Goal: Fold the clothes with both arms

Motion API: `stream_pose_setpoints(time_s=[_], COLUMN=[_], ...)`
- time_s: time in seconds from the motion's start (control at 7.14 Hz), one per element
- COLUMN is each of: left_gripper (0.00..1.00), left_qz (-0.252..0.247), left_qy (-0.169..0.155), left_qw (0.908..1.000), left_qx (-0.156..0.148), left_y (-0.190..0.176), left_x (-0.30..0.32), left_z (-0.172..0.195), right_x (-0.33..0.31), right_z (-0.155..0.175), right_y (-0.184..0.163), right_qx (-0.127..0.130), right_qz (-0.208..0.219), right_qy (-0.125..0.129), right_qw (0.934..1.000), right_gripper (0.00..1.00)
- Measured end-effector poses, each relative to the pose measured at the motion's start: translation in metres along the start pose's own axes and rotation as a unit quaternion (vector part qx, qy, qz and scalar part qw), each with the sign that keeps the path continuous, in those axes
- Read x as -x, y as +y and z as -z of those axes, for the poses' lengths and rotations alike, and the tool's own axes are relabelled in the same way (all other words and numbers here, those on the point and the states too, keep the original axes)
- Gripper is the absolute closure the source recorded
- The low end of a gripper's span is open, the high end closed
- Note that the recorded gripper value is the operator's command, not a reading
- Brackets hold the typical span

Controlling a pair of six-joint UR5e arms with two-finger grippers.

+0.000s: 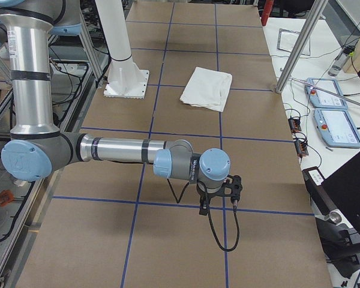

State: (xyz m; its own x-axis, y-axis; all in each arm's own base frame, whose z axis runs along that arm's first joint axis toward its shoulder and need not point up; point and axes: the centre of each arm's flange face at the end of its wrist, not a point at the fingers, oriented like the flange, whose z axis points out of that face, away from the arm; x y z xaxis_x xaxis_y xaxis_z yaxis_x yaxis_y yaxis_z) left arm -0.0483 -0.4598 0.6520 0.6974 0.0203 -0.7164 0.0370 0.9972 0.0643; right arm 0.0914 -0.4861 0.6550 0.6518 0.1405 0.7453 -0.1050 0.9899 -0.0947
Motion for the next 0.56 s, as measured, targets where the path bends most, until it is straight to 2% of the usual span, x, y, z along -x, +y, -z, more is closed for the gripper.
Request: stream_pose_setpoints(time_s=[0.56], left_gripper=[0.00], left_qz=[-0.001], left_qy=[0.000], left_qw=[1.0000], left_qx=[-0.001], left_y=[-0.0002], left_x=[-0.0005], left_z=[0.0006], right_x=[-0.0005], right_z=[0.0007], right_y=[-0.0007], right_qx=[-0.001], right_qz=[0.000], right_qy=[0.007], right_qw=[1.0000], right_gripper=[0.00])
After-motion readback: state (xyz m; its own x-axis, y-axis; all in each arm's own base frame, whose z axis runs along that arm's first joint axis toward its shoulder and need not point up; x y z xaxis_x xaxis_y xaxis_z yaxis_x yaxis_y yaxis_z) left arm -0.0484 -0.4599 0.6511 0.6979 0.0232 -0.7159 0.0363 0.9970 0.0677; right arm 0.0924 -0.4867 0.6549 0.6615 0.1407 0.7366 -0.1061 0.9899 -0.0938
